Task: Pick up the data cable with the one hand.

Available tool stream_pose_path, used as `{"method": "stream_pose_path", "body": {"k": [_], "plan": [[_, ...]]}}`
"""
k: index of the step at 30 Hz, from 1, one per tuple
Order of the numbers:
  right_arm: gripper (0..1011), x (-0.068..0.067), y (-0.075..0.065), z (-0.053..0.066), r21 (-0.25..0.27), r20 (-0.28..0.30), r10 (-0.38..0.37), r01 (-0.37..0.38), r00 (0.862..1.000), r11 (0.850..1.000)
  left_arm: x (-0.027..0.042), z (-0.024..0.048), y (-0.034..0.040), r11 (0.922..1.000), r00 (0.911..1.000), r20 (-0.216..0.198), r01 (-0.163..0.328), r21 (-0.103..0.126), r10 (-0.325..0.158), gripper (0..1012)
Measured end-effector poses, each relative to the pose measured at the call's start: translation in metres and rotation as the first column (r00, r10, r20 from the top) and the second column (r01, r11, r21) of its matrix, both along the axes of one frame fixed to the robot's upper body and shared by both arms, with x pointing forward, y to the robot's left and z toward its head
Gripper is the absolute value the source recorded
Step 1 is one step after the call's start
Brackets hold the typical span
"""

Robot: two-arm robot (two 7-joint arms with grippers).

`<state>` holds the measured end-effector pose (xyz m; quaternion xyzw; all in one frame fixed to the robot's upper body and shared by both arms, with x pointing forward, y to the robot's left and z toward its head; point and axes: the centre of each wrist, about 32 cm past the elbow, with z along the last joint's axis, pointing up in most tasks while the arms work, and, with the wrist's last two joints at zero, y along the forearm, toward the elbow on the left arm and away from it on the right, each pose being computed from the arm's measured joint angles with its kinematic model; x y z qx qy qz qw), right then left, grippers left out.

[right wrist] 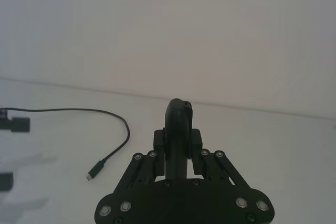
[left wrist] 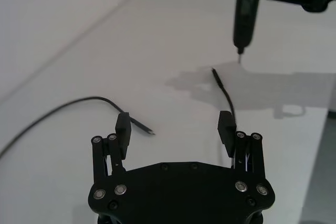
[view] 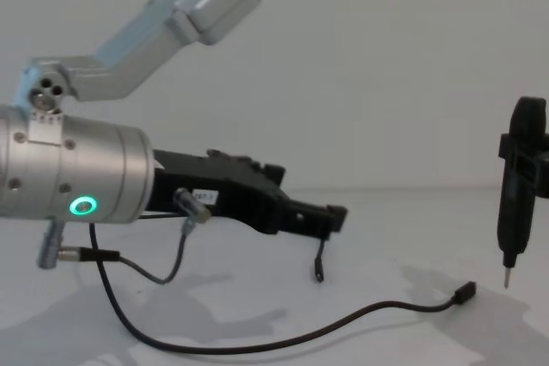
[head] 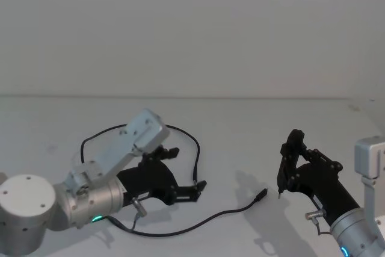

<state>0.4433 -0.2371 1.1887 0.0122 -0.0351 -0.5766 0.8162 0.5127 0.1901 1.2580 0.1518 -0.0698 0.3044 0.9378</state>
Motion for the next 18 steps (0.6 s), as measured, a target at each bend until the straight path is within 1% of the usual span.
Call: {"method": "stream_pose_path", "body": {"k": [1,3,4,5,7,9,10,13,16,17,18], "plan": [[279,0.0,0.0,0.0,0.0,0.0,0.0,0.0,1.0,1.0,0.0011,0.0007,-0.0031,0.9999,0.9997,-0.024,0.01,0.012,-0.009,1001],[279,0.0,0.0,0.0,0.0,0.0,0.0,0.0,1.0,1.0,0.0023,0.0014,-0.0063,0.9996,0.9988,-0.047,0.017,0.023,-0.016,1001],[279,0.0,0.0,0.0,0.0,0.0,0.0,0.0,1.0,1.0,0.0035,0.0021,-0.0097,0.9991,0.9974,-0.068,0.025,0.034,-0.022,1001],[279,0.0,0.0,0.0,0.0,0.0,0.0,0.0,1.0,1.0,0.004,0.0023,-0.0113,0.9988,0.9962,-0.084,0.027,0.041,-0.023,1001],[279,0.0,0.0,0.0,0.0,0.0,0.0,0.0,1.0,1.0,0.0053,0.0026,-0.0147,0.9981,0.9942,-0.104,0.032,0.052,-0.026,1001],[279,0.0,0.0,0.0,0.0,0.0,0.0,0.0,1.0,1.0,0.0077,0.0017,-0.0223,0.9964,0.9892,-0.143,0.044,0.073,-0.033,1001],[279,0.0,0.0,0.0,0.0,0.0,0.0,0.0,1.0,1.0,0.0083,0.0015,-0.0245,0.9957,0.9873,-0.156,0.046,0.081,-0.033,1001],[279,0.0,0.0,0.0,0.0,0.0,0.0,0.0,1.0,1.0,0.0097,0.0008,-0.0289,0.9942,0.9834,-0.178,0.053,0.094,-0.035,1001],[279,0.0,0.0,0.0,0.0,0.0,0.0,0.0,1.0,1.0,0.0121,-0.0007,-0.036,0.9912,0.9776,-0.207,0.063,0.116,-0.038,1001],[279,0.0,0.0,0.0,0.0,0.0,0.0,0.0,1.0,1.0,0.0121,-0.0007,-0.036,0.9912,0.9776,-0.207,0.063,0.116,-0.038,1001],[279,0.0,0.0,0.0,0.0,0.0,0.0,0.0,1.0,1.0,0.0131,-0.0013,-0.0386,0.99,0.9756,-0.216,0.068,0.124,-0.04,1001]]}}
